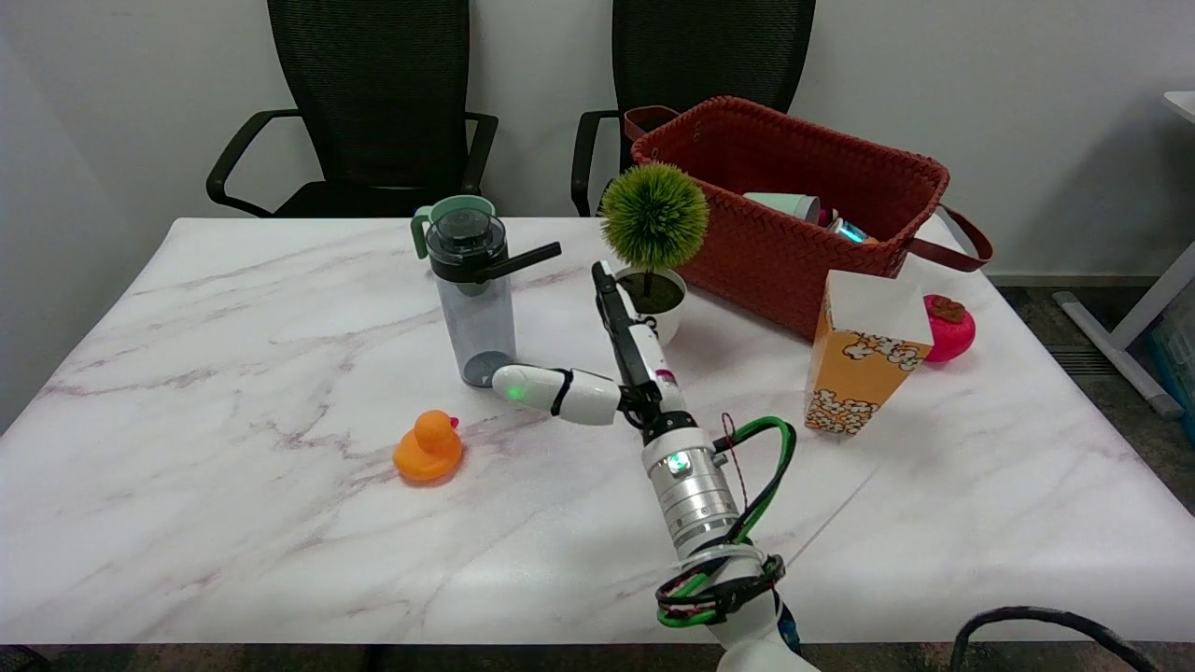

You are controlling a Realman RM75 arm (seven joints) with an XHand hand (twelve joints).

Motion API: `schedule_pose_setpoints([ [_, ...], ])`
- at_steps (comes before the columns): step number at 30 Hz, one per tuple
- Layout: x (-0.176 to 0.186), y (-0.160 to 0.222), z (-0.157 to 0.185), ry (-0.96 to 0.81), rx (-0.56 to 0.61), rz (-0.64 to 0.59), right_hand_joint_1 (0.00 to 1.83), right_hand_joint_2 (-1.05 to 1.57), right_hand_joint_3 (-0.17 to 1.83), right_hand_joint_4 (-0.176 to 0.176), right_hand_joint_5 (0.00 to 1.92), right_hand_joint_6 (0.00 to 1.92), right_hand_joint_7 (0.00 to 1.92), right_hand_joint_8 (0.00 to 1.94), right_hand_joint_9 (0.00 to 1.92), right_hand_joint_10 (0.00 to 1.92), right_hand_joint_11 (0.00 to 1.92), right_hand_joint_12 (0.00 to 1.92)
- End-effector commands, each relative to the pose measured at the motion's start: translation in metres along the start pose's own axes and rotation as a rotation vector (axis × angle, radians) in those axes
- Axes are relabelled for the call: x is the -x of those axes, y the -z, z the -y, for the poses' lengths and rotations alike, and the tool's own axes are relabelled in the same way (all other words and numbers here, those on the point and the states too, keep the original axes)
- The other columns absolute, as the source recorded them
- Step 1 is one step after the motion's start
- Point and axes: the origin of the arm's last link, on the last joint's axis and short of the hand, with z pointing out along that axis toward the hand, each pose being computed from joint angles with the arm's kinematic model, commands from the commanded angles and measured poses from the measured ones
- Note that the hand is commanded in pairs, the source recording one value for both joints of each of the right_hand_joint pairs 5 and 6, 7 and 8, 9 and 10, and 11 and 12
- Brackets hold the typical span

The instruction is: Pick up the black bottle.

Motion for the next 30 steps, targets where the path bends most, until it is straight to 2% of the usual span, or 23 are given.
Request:
schedule_pose_setpoints([
  [1, 0.009, -0.030, -0.016, -0.024, 0.032, 0.044, 0.91, 0.27, -0.14, 0.000, 0.00, 0.00, 0.00, 0.00, 0.05, 0.05, 0.00, 0.00],
  [6, 0.009, -0.037, -0.022, -0.014, 0.049, 0.047, 0.92, 0.20, -0.09, 0.000, 0.00, 0.00, 0.00, 0.00, 0.08, 0.08, 0.00, 0.00],
  [17, 0.008, -0.053, -0.026, 0.004, 0.064, 0.068, 1.14, 0.21, -0.05, 0.000, 0.00, 0.00, 0.00, 0.00, 0.04, 0.04, 0.00, 0.00],
  [30, 0.009, -0.067, -0.031, 0.020, 0.077, 0.059, 1.17, 0.22, 0.15, 0.000, 0.00, 0.00, 0.00, 0.00, 0.02, 0.02, 0.00, 0.00],
])
